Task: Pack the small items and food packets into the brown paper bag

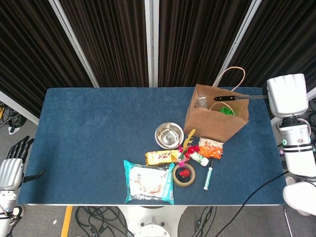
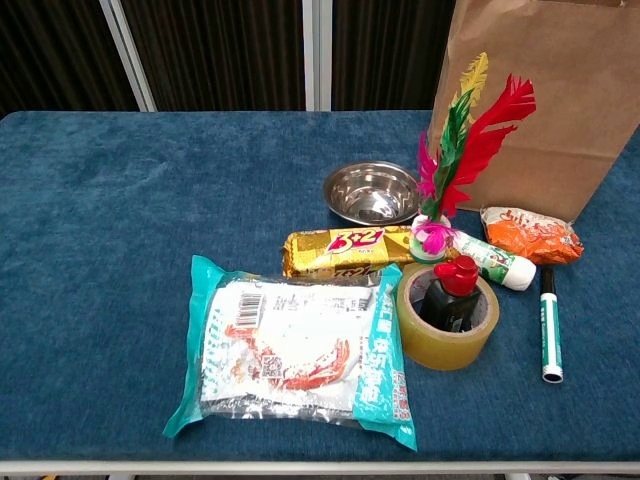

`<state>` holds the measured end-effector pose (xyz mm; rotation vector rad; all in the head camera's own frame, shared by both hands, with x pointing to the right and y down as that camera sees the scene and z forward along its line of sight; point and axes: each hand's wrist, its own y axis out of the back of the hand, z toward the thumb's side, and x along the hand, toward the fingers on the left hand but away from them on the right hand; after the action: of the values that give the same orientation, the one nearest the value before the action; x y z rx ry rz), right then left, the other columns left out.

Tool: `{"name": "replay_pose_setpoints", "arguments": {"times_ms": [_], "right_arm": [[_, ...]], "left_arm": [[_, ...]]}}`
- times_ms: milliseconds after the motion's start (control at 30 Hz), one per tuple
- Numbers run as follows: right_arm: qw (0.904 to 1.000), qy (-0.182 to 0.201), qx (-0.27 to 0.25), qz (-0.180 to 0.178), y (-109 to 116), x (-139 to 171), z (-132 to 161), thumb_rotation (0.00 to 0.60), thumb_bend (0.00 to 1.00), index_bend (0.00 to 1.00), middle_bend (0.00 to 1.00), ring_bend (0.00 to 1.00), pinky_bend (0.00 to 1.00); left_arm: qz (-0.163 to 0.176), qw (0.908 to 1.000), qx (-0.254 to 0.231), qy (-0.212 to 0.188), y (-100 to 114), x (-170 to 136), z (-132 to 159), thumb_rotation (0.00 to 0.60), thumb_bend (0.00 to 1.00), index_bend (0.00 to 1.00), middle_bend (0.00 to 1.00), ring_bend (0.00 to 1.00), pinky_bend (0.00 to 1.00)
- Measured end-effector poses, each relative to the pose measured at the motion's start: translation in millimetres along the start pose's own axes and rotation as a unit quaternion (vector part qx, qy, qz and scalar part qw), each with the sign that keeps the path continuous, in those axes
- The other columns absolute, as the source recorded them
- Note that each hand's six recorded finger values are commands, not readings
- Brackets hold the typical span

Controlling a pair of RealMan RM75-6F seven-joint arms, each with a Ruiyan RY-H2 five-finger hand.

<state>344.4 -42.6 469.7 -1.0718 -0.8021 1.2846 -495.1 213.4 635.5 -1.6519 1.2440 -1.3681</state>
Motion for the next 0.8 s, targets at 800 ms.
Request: {"name": "replay_pose_setpoints", "arguments": {"times_ms": [800], "right_arm": [[0.9936, 0.065, 0.075, 0.055, -29, -25, 72, 0.6, 0.39, 1.0, 0.79, 0.7, 0.76]], "left_arm": [[0.008, 0.9998, -0.015, 0.009, 0, -2, -7, 0.6, 0.14, 0.08, 0.06, 0.0, 0.12]]}}
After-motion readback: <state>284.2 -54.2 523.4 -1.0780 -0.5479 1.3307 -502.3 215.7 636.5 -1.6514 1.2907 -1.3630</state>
